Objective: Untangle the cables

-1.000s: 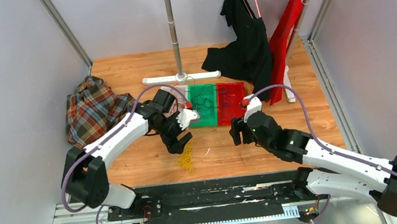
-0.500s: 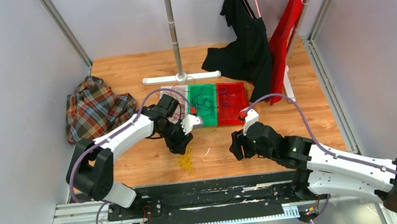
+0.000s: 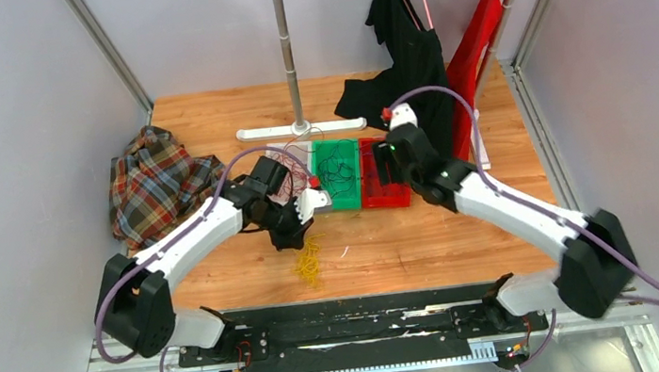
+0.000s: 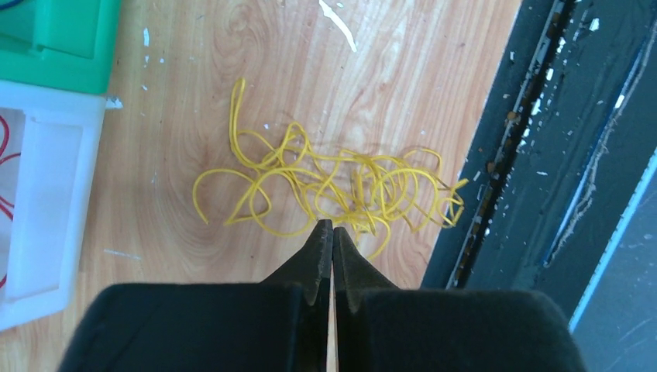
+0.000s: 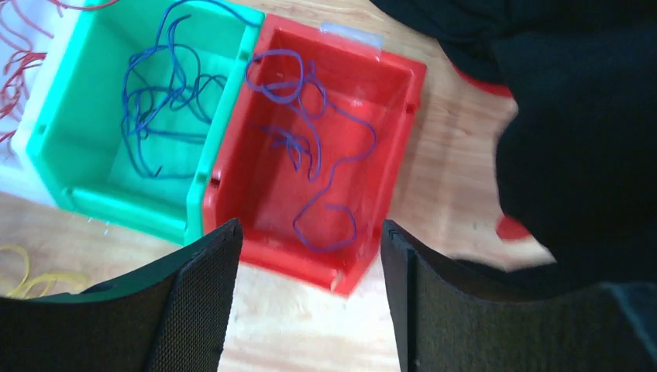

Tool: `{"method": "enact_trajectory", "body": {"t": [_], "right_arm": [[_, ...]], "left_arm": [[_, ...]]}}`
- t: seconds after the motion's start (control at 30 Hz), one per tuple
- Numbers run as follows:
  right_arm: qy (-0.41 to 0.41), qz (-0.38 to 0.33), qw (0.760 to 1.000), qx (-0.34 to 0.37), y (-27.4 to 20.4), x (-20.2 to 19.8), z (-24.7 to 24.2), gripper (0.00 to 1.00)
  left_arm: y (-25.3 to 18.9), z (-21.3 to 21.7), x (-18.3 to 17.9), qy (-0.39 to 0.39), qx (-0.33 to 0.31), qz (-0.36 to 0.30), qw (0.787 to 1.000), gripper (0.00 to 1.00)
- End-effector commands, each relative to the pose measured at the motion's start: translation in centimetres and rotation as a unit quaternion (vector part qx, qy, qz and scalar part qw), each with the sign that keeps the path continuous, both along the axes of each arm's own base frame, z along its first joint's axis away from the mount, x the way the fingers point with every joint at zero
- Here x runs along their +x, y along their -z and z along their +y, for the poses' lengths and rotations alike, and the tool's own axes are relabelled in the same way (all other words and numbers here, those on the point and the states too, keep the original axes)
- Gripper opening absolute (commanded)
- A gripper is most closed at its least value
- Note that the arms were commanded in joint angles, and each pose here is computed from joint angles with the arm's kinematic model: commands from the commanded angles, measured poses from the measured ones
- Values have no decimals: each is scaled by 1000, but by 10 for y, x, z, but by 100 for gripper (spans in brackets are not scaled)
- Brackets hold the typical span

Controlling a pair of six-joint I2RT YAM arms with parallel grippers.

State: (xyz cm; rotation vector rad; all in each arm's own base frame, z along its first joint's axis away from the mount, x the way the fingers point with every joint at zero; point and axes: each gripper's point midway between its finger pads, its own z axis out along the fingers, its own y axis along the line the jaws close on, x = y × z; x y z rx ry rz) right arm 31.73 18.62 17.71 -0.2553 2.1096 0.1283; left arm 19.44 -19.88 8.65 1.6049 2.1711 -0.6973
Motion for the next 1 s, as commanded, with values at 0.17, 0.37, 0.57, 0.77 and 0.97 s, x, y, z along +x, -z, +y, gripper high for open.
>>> {"method": "enact_trajectory", "body": {"t": [0.17,0.37,0.57,0.77,0.97], "right_arm": [[-16,47,995,-87,58,73,9,63],[-29,75,992,-94,94,86,22,60],[-33,71,990,-116,106,97,23,28],[-29,12,995,-95,55,93,16,1],[-37,-64,997,-35,-25,74,12,1]], "left_arm": [[-45,15,-1,-14,-16,-44,999,16],[-59,20,0,-18,-14,-64,998,45],[-66,21,5,-26,-14,-73,997,48],[-75,24,9,-28,-9,-85,996,47],[-88,24,16,-36,-15,-95,995,47]]}}
